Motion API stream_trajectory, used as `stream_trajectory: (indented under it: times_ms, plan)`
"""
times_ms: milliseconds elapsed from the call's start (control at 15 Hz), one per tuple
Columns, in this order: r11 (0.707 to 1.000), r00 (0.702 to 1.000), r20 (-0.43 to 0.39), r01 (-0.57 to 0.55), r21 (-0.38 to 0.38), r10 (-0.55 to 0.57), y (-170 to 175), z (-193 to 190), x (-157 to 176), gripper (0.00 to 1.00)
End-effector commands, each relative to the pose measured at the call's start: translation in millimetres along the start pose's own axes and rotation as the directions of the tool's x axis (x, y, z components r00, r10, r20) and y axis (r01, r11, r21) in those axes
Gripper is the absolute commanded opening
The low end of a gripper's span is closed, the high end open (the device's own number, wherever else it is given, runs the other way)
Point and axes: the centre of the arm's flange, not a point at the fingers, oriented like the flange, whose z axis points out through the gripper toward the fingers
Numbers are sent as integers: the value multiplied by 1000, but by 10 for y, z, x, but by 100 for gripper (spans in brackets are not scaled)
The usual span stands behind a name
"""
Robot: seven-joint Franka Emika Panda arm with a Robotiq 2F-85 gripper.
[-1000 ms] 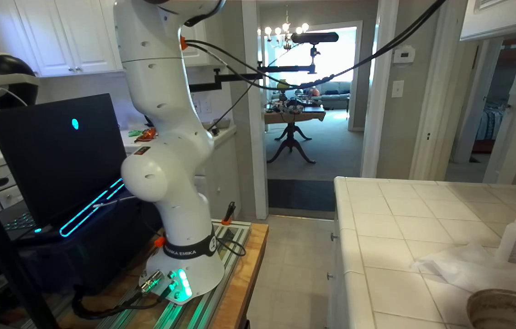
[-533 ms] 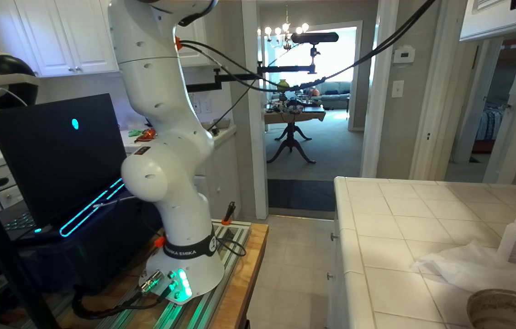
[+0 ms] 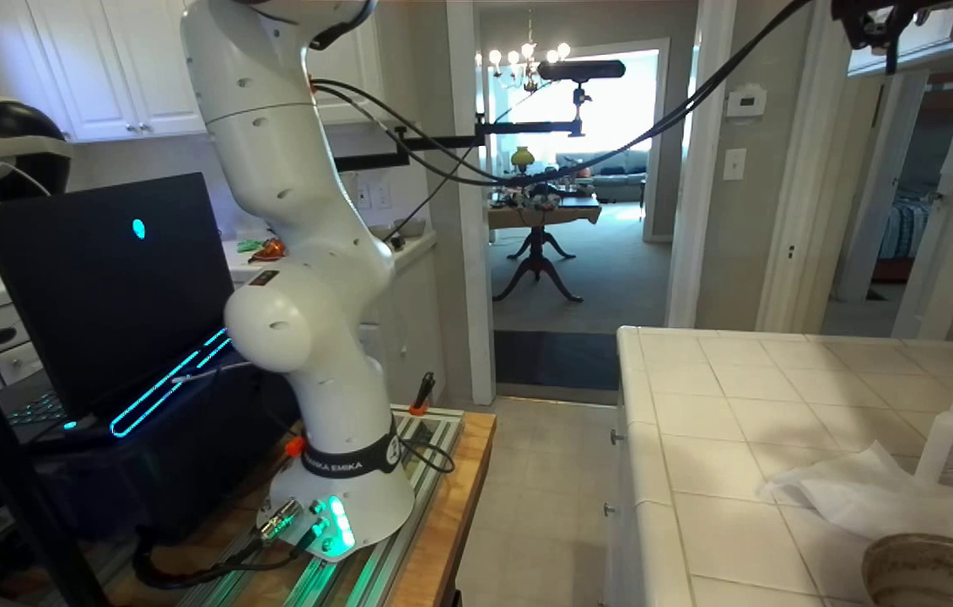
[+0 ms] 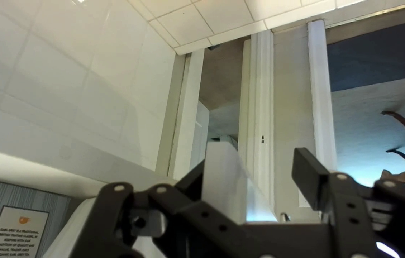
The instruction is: Open the top left cabinet door
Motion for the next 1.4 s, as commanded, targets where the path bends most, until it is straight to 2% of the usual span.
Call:
stream_trajectory:
  times_ms: [0,400,1333]
  plan:
    - [999,999,35,-24,40,22,-439,147,-50,38]
    - [998,999,32,-10,67,8,-668,184,-105,38]
    - [996,996,-4,88,-16,-89,-1110,176,-108,38]
